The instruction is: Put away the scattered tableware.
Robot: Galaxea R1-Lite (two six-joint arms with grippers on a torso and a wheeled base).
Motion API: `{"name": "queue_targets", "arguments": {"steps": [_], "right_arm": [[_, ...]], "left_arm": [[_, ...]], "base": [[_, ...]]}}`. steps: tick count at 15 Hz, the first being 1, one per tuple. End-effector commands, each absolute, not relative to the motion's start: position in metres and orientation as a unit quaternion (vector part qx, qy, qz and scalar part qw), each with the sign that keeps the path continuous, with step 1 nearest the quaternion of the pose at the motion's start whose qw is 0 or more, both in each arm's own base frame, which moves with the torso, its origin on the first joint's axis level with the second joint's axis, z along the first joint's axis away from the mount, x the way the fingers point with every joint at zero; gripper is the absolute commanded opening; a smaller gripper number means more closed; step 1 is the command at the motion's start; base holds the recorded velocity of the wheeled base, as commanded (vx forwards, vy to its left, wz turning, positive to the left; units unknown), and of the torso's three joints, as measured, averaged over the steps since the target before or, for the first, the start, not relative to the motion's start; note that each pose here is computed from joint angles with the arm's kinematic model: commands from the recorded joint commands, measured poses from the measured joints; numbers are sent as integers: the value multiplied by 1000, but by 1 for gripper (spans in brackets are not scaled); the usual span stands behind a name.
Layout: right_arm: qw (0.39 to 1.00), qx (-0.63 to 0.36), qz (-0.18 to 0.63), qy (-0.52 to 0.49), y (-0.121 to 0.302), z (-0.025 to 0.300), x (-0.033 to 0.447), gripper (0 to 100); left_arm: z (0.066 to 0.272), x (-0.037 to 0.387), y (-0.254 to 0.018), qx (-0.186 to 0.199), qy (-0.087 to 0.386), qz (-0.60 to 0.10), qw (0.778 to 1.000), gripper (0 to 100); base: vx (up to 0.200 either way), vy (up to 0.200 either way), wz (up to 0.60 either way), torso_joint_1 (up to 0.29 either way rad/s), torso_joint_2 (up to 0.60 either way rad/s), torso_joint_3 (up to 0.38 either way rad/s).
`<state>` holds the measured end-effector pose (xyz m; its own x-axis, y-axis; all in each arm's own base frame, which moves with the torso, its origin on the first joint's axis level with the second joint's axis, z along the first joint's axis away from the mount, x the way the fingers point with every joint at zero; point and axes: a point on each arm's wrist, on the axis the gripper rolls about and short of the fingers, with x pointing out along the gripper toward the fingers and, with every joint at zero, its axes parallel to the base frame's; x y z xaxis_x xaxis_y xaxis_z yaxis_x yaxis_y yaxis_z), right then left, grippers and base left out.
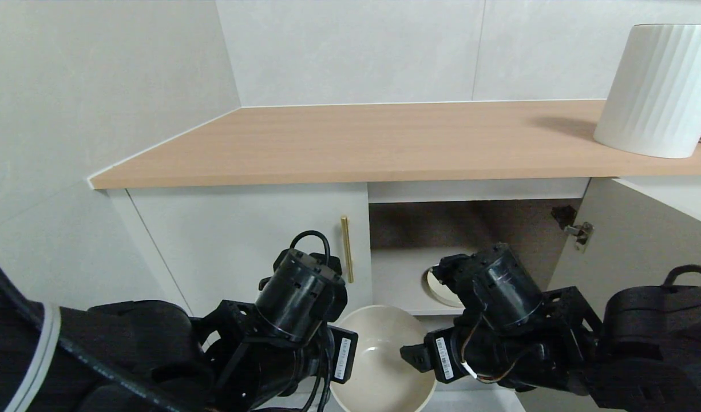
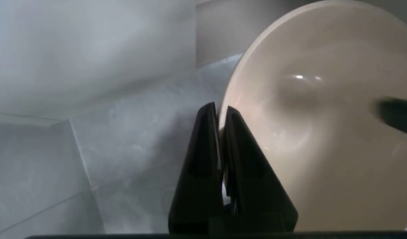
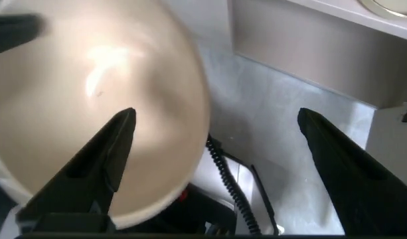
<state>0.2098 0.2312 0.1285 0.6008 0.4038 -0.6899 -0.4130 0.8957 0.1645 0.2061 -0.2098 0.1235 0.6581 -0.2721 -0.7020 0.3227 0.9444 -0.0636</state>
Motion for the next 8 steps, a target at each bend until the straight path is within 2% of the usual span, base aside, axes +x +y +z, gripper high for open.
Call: {"name": "queue_targets", "arguments": {"steps": [1,8], "right_arm": [[891,-12,221,396,236,117,215,0],[892,-4,218,397,237,118,215,0]], "left_arm": [[125,205,-210,33,378,-164,911,0],[124,205,-210,35,377,-160,912,0]], "base": [[0,0,0,0,0,0],[0,0,0,0,0,0]]}}
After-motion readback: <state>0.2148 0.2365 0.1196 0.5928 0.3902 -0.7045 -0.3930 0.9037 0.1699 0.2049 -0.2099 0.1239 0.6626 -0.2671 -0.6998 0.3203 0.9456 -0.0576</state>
